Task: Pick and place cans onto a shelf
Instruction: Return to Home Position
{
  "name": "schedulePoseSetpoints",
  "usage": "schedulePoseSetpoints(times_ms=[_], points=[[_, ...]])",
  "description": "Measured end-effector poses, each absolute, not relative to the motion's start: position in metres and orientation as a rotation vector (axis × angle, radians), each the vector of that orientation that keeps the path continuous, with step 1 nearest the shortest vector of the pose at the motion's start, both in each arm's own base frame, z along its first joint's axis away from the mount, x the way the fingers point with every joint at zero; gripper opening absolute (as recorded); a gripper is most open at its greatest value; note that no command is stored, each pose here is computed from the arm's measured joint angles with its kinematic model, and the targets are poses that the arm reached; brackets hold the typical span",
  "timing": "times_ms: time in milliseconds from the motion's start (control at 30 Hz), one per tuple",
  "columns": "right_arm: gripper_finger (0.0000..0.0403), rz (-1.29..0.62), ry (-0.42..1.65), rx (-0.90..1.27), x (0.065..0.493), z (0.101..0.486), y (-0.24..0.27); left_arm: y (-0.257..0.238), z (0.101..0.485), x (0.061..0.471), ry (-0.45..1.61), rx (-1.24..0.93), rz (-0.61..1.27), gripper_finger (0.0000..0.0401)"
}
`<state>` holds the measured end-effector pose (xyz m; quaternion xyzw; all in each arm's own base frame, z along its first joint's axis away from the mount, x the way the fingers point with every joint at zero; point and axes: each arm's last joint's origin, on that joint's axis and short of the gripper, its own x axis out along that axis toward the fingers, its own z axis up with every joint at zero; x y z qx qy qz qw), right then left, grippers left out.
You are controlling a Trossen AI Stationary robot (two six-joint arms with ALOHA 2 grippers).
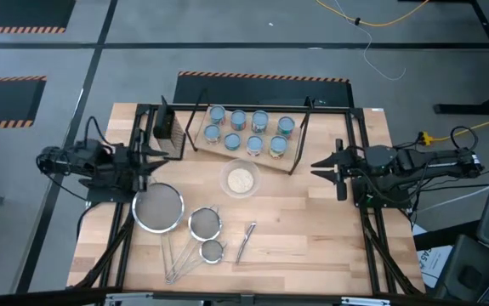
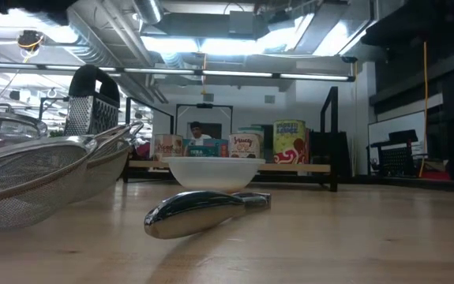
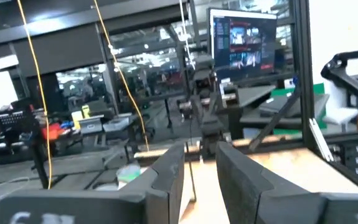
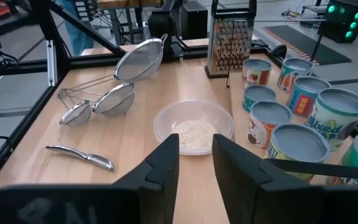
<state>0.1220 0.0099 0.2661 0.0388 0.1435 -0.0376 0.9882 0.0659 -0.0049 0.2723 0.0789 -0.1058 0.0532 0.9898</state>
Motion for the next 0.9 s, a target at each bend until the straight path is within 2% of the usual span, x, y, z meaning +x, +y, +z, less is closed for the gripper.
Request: schedulePoseSetpoints(times_ms=[67, 333, 533, 700, 900], points=[[0.0101, -0.075, 0.284, 0.079, 0.121, 0.266, 0.010, -0.003, 0.266, 0.058, -0.184, 0.165, 0.102, 0.0086], [0.0101, -0.074, 0.276, 0.079, 0.120, 0.267, 0.010, -0.005, 0.240, 0.067, 0.030, 0.127, 0.073, 0.0086], [0.0101, -0.074, 0.273, 0.080, 0.120, 0.268, 0.010, -0.008, 0.217, 0.077, 0.069, 0.055, 0.048, 0.0086], [0.0101, -0.074, 0.273, 0.080, 0.120, 0.268, 0.010, -0.011, 0.195, 0.090, -0.023, 0.033, 0.050, 0.0086], [0.0101, -0.074, 0.274, 0.080, 0.120, 0.268, 0.010, -0.010, 0.183, 0.096, -0.164, 0.162, 0.107, 0.0086]])
